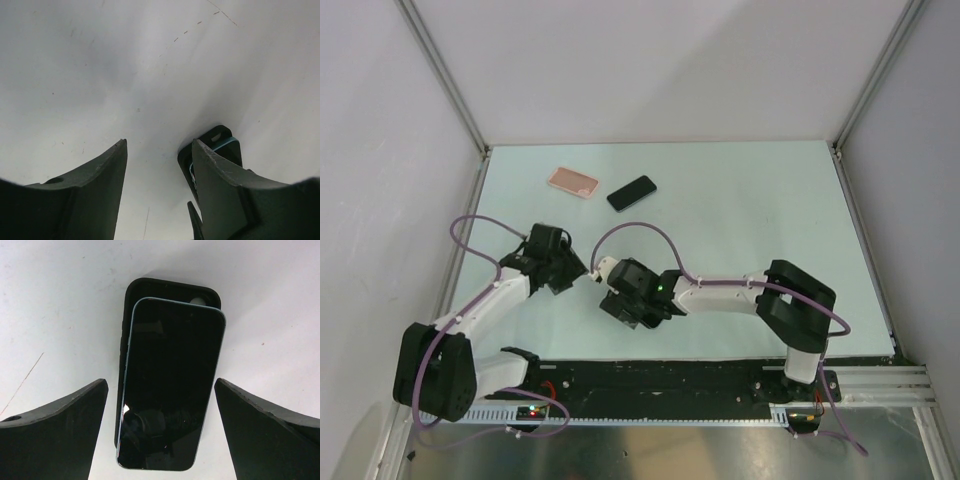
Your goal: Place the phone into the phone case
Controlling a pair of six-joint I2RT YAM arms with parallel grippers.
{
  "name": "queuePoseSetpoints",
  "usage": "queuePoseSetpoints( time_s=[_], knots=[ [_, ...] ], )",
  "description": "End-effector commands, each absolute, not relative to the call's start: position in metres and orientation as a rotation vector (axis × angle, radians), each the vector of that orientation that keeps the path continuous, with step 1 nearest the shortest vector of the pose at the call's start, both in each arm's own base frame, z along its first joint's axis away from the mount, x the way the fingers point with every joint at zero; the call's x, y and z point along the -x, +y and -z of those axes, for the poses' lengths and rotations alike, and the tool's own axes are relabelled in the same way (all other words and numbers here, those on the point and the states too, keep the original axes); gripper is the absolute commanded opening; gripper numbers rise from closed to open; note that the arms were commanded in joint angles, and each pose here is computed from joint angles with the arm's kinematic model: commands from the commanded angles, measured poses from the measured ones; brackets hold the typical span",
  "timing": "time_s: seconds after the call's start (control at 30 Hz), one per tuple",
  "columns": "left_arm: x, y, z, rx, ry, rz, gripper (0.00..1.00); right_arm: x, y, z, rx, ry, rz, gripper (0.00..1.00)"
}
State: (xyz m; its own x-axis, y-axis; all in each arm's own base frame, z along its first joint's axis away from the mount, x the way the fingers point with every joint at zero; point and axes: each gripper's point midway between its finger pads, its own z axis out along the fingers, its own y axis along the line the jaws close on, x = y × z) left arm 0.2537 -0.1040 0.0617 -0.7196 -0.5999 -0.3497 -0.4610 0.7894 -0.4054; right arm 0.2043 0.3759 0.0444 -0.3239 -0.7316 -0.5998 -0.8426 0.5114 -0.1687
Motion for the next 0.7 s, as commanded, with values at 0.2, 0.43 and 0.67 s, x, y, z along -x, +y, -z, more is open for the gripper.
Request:
queuePoseSetpoints(
  time_s=[0.2, 0.43, 0.67],
  knots=[
    [-0.26, -0.105, -0.066, 0.79, 2.475, 0.435, 0.59, -0.219, 0.383, -0.042, 1.264, 2.099, -0.148, 0.95],
    [-0.26, -0.104, -0.064, 0.788, 2.48, 0.43, 0.59, -0.217, 0.388, -0.041, 1.256, 2.098, -0.168, 0.94],
    [-0.261, -0.104, -0.061, 0.786, 2.49, 0.423, 0.59, -0.208, 0.394, -0.035, 1.263, 2.117, -0.202, 0.89]
  ],
)
